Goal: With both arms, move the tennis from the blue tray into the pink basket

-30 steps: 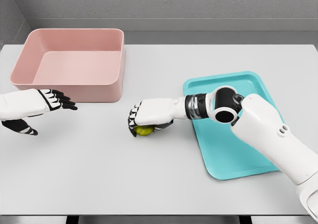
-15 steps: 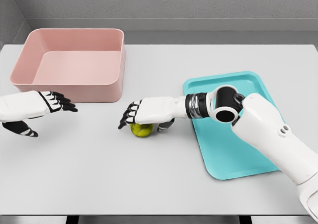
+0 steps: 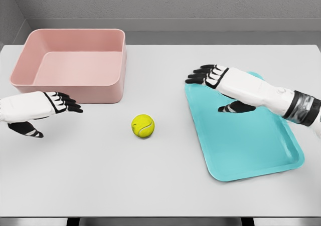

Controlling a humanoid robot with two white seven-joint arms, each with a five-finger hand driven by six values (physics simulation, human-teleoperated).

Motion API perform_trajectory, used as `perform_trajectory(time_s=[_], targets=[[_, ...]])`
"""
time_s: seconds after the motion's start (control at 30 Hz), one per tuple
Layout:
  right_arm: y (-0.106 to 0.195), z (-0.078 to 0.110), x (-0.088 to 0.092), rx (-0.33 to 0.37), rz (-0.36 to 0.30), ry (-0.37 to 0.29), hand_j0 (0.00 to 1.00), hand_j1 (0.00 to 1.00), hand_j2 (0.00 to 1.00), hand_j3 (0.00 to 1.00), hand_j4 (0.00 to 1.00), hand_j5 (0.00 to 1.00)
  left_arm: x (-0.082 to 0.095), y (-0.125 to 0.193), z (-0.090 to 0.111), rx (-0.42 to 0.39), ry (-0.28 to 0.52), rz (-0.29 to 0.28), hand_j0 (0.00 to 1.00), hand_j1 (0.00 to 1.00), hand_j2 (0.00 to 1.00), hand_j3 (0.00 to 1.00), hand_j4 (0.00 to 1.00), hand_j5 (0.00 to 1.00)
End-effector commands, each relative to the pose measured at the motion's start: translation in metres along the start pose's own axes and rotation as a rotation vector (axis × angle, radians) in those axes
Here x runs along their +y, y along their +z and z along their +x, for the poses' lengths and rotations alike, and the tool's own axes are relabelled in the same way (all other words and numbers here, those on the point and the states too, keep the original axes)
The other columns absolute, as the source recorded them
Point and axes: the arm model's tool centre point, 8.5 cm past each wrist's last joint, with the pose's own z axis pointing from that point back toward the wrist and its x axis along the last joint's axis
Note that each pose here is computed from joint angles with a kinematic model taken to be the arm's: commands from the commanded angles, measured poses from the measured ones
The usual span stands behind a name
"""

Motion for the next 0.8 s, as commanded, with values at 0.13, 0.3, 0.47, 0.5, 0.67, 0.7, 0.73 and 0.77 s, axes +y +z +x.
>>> perform_trajectory(time_s=[0.13,0.3,0.47,0.5,0.67,0.7,0.73,0.77], targets=[[0.055,-0.013,-0.014,0.106,-0.16,-0.071,1.0,1.0,1.0,1.0,1.0,1.0,-0.001,-0.029,0.013,-0.064,-0.016,0.027,1.0,1.0,1.0,1.0,1.0,1.0],[0.048,-0.006,0.017,0.101,-0.192,-0.164,1.0,1.0,1.0,1.0,1.0,1.0,0.004,-0.058,0.034,-0.138,-0.073,0.049,1.0,1.0,1.0,1.0,1.0,1.0],[0.05,-0.008,0.019,0.11,-0.187,-0.164,1.0,1.0,1.0,1.0,1.0,1.0,0.014,-0.088,0.05,-0.196,-0.134,0.087,1.0,1.0,1.0,1.0,1.0,1.0],[0.05,-0.008,0.018,0.109,-0.188,-0.164,1.0,1.0,1.0,1.0,1.0,1.0,0.015,-0.094,0.053,-0.205,-0.146,0.091,1.0,1.0,1.0,1.0,1.0,1.0],[0.055,-0.017,0.026,0.139,-0.178,-0.188,1.0,1.0,1.0,1.0,1.0,1.0,0.022,-0.12,0.068,-0.249,-0.188,0.104,1.0,1.0,1.0,1.0,1.0,1.0],[0.055,-0.017,0.025,0.138,-0.179,-0.187,1.0,1.0,1.0,1.0,1.0,1.0,0.025,-0.125,0.071,-0.261,-0.19,0.113,1.0,1.0,1.0,1.0,1.0,1.0],[0.055,-0.017,0.025,0.138,-0.179,-0.187,1.0,1.0,1.0,1.0,1.0,1.0,0.025,-0.128,0.073,-0.268,-0.192,0.11,1.0,1.0,1.0,1.0,1.0,1.0],[0.055,-0.017,0.025,0.138,-0.179,-0.187,1.0,1.0,1.0,1.0,1.0,1.0,0.027,-0.129,0.073,-0.269,-0.195,0.113,1.0,1.0,1.0,1.0,1.0,1.0]])
